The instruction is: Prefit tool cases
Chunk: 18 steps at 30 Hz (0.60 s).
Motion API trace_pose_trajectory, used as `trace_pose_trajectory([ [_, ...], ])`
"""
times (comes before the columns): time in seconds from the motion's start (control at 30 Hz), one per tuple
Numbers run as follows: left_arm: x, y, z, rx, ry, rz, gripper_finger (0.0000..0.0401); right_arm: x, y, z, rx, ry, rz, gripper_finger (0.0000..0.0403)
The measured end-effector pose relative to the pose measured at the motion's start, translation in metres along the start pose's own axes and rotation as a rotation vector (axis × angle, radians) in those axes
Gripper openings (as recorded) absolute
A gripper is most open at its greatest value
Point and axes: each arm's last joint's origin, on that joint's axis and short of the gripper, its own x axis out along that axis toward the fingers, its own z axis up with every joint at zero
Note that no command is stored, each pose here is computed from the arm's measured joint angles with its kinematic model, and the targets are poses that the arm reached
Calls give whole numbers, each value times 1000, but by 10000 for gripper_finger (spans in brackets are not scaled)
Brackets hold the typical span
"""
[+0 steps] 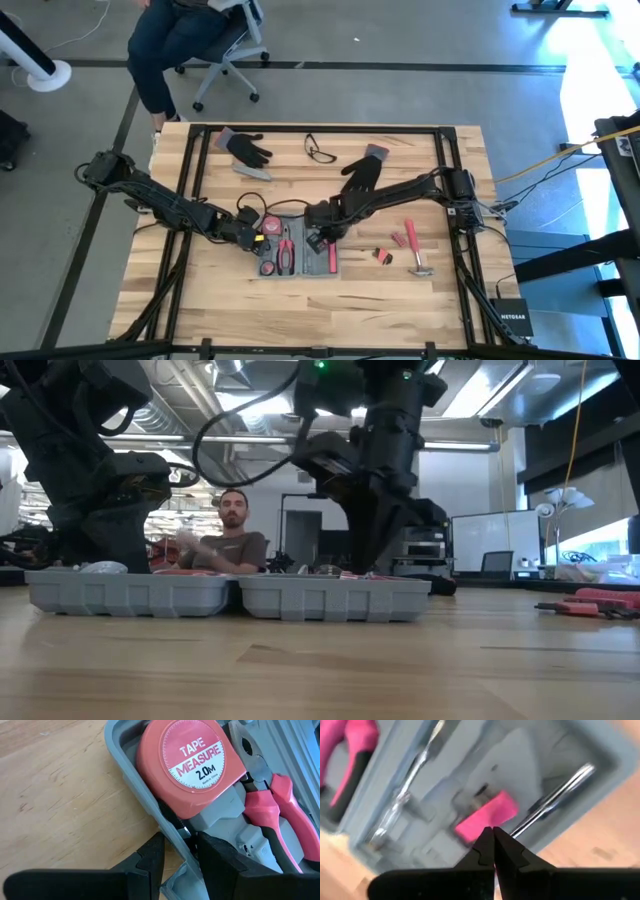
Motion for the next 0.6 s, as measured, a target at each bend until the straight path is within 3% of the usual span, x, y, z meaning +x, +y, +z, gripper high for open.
trace_pose_trajectory([
  [0.17,0,0,0,0,0,0,106,-10,0,2,-3,-71,-19,0],
  [0.6,0,0,0,-4,1,3,106,3,-1,4,-57,-47,-21,0],
])
